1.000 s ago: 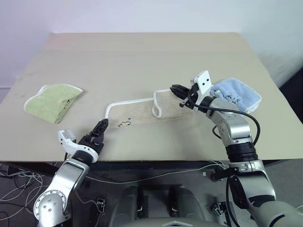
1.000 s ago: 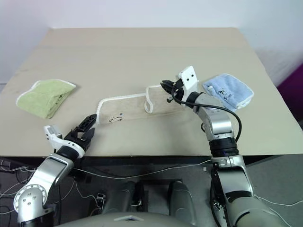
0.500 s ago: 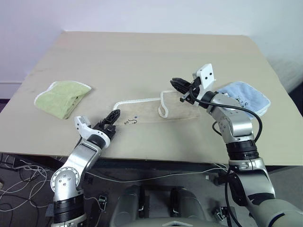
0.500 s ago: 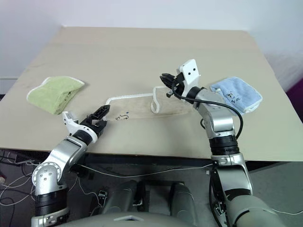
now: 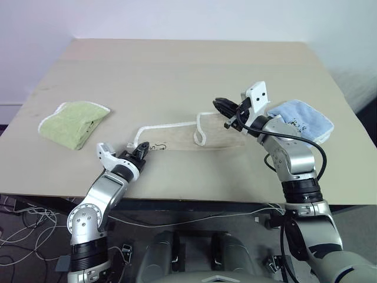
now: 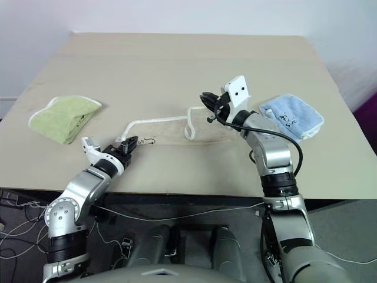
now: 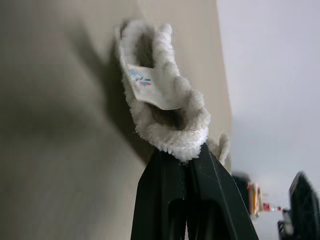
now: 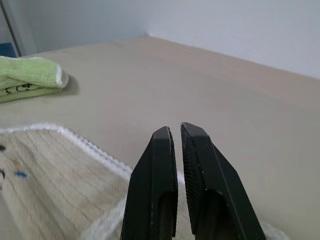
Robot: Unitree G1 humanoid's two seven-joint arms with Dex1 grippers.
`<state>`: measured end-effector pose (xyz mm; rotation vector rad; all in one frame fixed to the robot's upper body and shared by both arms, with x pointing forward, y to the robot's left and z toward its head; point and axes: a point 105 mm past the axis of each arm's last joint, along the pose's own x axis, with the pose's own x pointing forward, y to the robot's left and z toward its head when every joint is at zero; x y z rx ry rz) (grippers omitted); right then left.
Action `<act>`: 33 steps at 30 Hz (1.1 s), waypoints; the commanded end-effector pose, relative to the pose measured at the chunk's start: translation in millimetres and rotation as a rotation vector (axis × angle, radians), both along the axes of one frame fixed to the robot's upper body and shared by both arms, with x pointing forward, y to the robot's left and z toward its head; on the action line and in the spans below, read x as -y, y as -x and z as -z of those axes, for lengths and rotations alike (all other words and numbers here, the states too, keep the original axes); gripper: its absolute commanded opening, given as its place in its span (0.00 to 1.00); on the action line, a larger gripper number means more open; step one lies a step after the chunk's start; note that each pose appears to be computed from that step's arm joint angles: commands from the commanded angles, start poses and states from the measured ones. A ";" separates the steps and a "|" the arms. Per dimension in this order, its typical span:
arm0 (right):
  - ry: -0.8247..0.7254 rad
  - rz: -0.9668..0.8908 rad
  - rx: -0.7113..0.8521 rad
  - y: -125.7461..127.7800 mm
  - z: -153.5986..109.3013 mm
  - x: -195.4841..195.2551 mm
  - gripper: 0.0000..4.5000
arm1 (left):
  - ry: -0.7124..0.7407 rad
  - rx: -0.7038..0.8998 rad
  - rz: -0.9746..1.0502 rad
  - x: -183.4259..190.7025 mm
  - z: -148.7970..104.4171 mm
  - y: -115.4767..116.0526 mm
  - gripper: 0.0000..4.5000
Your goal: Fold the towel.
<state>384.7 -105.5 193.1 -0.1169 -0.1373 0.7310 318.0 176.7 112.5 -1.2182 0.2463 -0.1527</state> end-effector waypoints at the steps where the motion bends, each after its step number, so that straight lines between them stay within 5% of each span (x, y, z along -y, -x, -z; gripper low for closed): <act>1: -0.012 -0.004 0.059 4.9 -15.1 -1.5 0.07 | -0.059 0.099 -0.088 -33.0 -20.9 -2.8 0.01; 9: -0.010 0.019 0.068 3.3 -17.7 4.1 0.07 | -0.287 0.312 -0.154 -84.1 -69.6 2.0 0.01; 15: -0.010 0.024 0.062 2.1 -16.0 4.1 0.07 | -0.648 0.564 0.129 -35.7 -104.1 4.5 0.01; 23: -0.014 0.042 0.052 1.1 -12.0 4.2 0.07 | -1.059 0.687 0.626 62.4 -54.7 7.7 0.01; 33: -0.013 0.068 0.046 7.5 -5.3 7.1 0.07 | -1.278 0.622 0.731 97.0 -7.5 -14.9 0.01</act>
